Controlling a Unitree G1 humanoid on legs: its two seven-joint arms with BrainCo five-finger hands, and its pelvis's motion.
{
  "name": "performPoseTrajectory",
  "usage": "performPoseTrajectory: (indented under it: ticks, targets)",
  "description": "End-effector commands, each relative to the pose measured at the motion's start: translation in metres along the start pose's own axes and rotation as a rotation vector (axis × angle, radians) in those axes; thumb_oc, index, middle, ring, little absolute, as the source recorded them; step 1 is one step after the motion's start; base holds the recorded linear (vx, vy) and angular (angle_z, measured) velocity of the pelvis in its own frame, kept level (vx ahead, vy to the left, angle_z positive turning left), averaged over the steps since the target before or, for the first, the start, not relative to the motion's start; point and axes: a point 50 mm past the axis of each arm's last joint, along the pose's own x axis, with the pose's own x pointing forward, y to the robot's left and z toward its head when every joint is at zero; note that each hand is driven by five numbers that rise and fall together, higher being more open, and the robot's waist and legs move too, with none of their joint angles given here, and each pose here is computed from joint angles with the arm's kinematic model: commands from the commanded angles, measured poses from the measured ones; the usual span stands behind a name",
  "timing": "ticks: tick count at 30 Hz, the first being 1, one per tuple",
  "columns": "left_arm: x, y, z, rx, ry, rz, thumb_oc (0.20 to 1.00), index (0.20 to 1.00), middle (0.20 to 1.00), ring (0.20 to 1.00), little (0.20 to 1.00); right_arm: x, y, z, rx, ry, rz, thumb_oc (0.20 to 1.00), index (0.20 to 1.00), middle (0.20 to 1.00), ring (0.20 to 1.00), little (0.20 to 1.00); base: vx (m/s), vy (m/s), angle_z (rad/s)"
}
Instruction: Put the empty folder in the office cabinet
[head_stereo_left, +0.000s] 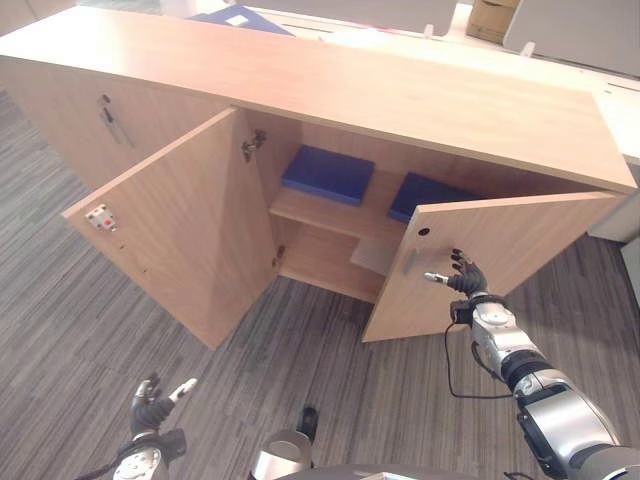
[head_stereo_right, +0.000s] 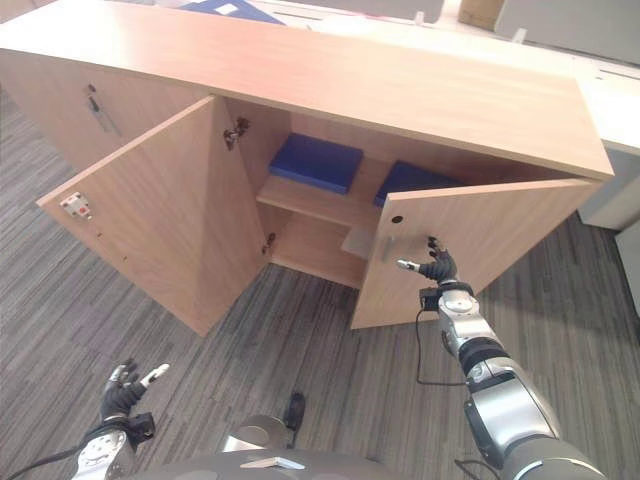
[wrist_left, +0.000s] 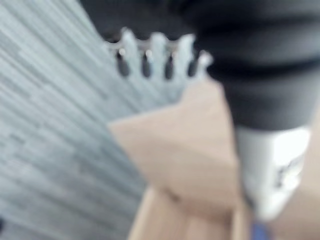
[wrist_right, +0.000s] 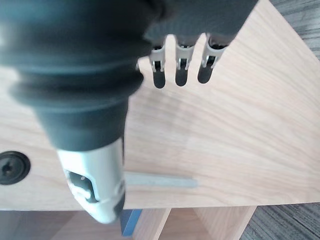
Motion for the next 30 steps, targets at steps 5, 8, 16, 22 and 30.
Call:
performPoseTrajectory:
  ticks: [5,8,16,22,30]
  targets:
    - [0.003,0.026,0.035,-0.002,-0.226,0.173,1.0,1.0,1.0,1.0,1.0,-0.024,-0.039,-0.041,0.022,0.12,-0.14,1.0,1.0,1.0,1.0,1.0,0.03,0.053,0.11]
    - [0.001,0.032,0.043,-0.006,-0.274,0.198,1.0,1.0,1.0,1.0,1.0,-0.037,-0.033,-0.064,0.005,0.16,-0.106,1.0,1.0,1.0,1.0,1.0,-0.01,0.08,0.0]
    - [-0.003,0.084,0.102,0.028,-0.472,0.42,1.0,1.0,1.0,1.0,1.0,-0.098,-0.001,-0.142,-0.078,0.372,0.025,1.0,1.0,1.0,1.0,1.0,-0.02,0.181,-0.04]
    - [-0.005,0.118,0.152,0.042,-0.574,0.569,1.0,1.0,1.0,1.0,1.0,-0.116,-0.012,-0.155,-0.061,0.395,-0.008,1.0,1.0,1.0,1.0,1.0,-0.06,0.102,-0.16]
    - [-0.016,0.146,0.221,0.025,-0.731,0.674,1.0,1.0,1.0,1.0,1.0,-0.112,-0.021,-0.147,-0.007,0.332,-0.051,1.0,1.0,1.0,1.0,1.0,-0.12,0.032,0.01]
